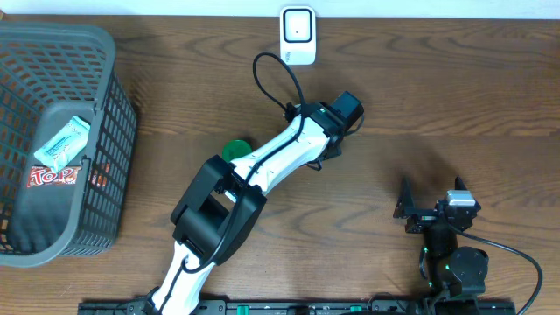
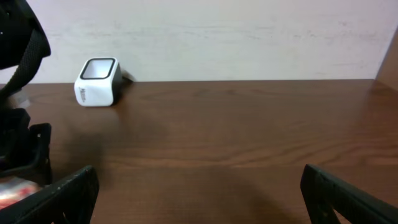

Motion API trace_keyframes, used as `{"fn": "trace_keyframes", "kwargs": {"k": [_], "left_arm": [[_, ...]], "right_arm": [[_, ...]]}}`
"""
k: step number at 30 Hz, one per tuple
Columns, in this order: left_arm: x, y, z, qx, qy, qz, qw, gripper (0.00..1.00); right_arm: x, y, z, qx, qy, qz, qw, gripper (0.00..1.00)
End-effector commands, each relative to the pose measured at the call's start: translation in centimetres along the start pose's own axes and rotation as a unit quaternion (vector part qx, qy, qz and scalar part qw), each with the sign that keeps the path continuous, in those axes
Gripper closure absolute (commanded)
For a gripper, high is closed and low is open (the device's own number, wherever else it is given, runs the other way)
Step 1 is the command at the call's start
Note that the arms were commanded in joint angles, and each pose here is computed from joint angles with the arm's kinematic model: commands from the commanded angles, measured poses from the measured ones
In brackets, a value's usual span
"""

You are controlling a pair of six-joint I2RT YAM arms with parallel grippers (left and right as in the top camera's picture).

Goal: Scan the item barcode
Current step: 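Set the orange tissue pack on the table right of the bottle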

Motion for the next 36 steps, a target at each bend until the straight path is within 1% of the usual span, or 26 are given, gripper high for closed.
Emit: {"fn": "trace_keyframes", "kwargs": {"k": [1, 5, 7, 8, 10, 11, 14, 16, 18, 21, 23, 24, 26, 28, 30, 33, 36], "left_arm": [[-2.1, 0.0, -3.1, 0.028, -0.026, 0.025, 0.999, 0.02], [-4.0, 0.4, -8.0, 0.071, -0.054, 0.051, 0.995, 0.02], [-5.0, 1.1, -11.5, 0.099, -0.075, 0.058, 0.991, 0.02], [-6.3, 2.3, -15.5, 0.131, -0.102, 0.061, 0.984, 0.02], [-7.8, 4.0, -19.7, 0.166, -0.137, 0.058, 0.975, 0.02], [-9.6, 6.5, -23.5, 0.193, -0.176, 0.046, 0.964, 0.02], [-12.2, 11.7, -28.4, 0.212, -0.237, 0.017, 0.948, 0.02], [-13.8, 15.8, -30.6, 0.206, -0.271, -0.019, 0.940, 0.02], [-15.5, 22.0, -32.4, 0.175, -0.310, -0.085, 0.931, 0.02], [-16.4, 28.8, -33.1, 0.124, -0.334, -0.166, 0.919, 0.02], [-16.7, 34.2, -32.8, 0.068, -0.339, -0.230, 0.910, 0.02], [-16.8, 35.7, -32.4, 0.050, -0.335, -0.249, 0.907, 0.02], [-17.1, 38.0, -31.1, 0.020, -0.317, -0.282, 0.905, 0.02], [-17.6, 39.5, -29.6, 0.001, -0.295, -0.306, 0.905, 0.02], [-18.0, 41.1, -27.7, -0.020, -0.266, -0.344, 0.900, 0.02], [-18.6, 43.2, -24.2, -0.052, -0.215, -0.387, 0.895, 0.02], [-18.6, 44.6, -19.8, -0.080, -0.146, -0.441, 0.882, 0.02]], "right_arm": [[0.1, 0.1, 0.0, -0.001, 0.003, 0.006, 1.000, 0.01], [0.1, 0.1, 0.0, -0.001, 0.003, 0.006, 1.000, 0.01], [0.1, 0.1, 0.0, -0.001, 0.003, 0.006, 1.000, 0.01], [0.1, 0.1, 0.0, -0.001, 0.003, 0.006, 1.000, 0.01], [0.1, 0.1, 0.0, -0.001, 0.003, 0.006, 1.000, 0.01], [0.1, 0.1, 0.0, -0.001, 0.003, 0.006, 1.000, 0.01], [0.1, 0.1, 0.0, -0.001, 0.003, 0.006, 1.000, 0.01], [0.1, 0.1, 0.0, -0.001, 0.003, 0.006, 1.000, 0.01], [0.1, 0.1, 0.0, -0.001, 0.003, 0.006, 1.000, 0.01], [0.1, 0.1, 0.0, -0.001, 0.003, 0.006, 1.000, 0.01], [0.1, 0.1, 0.0, -0.001, 0.003, 0.006, 1.000, 0.01], [0.1, 0.1, 0.0, -0.001, 0.003, 0.006, 1.000, 0.01], [0.1, 0.1, 0.0, -0.001, 0.003, 0.006, 1.000, 0.01], [0.1, 0.1, 0.0, -0.001, 0.003, 0.006, 1.000, 0.01], [0.1, 0.1, 0.0, -0.001, 0.003, 0.006, 1.000, 0.01], [0.1, 0.1, 0.0, -0.001, 0.003, 0.006, 1.000, 0.01], [0.1, 0.1, 0.0, -0.001, 0.003, 0.006, 1.000, 0.01]]}}
Point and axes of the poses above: each gripper's point midway between its finger pads, its own z axis out along the fingers, its own y axis along the line the jaws close on, x = y × z, the point moved 1 cm from there along -z, back along the fingers, and after that the axes turned 5 degrees about -z, right-handed, at the moved point
